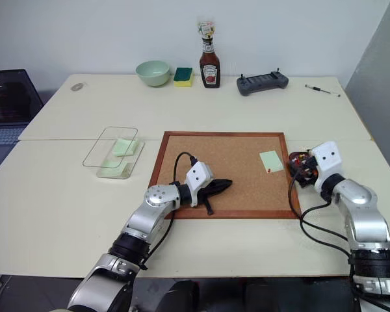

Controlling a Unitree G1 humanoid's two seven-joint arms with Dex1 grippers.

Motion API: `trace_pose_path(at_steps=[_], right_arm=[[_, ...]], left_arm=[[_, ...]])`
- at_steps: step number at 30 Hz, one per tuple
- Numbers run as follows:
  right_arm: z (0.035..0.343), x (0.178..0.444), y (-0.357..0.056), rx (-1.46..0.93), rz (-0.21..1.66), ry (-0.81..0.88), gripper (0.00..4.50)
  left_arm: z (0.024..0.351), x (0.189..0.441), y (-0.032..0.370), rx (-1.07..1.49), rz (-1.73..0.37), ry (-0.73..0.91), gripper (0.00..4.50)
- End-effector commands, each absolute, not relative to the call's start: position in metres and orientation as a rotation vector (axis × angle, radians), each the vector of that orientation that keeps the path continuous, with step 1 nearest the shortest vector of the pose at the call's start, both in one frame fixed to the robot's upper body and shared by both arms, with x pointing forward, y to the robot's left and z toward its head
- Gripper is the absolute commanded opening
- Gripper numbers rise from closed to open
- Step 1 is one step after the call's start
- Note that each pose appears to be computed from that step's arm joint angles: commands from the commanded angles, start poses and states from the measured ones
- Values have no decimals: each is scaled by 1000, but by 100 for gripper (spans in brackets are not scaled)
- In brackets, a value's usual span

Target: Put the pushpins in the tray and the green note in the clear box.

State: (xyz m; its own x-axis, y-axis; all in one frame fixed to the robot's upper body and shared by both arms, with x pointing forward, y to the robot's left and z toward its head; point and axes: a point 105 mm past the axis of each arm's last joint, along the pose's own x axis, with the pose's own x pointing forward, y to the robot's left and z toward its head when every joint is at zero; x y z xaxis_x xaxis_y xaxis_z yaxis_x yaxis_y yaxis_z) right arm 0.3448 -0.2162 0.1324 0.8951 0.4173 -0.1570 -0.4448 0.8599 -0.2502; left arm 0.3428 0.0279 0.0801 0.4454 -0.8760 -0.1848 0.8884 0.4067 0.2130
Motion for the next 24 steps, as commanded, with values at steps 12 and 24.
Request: trace_pose_path(at_steps=[12, 24], right_arm=[[115, 349, -177, -181, 570, 149, 406], [110, 364, -172, -169, 566, 135, 304]], left_arm=[[55, 333, 21, 296, -1150, 135, 0], [55, 332, 21, 303, -1152, 136, 0]])
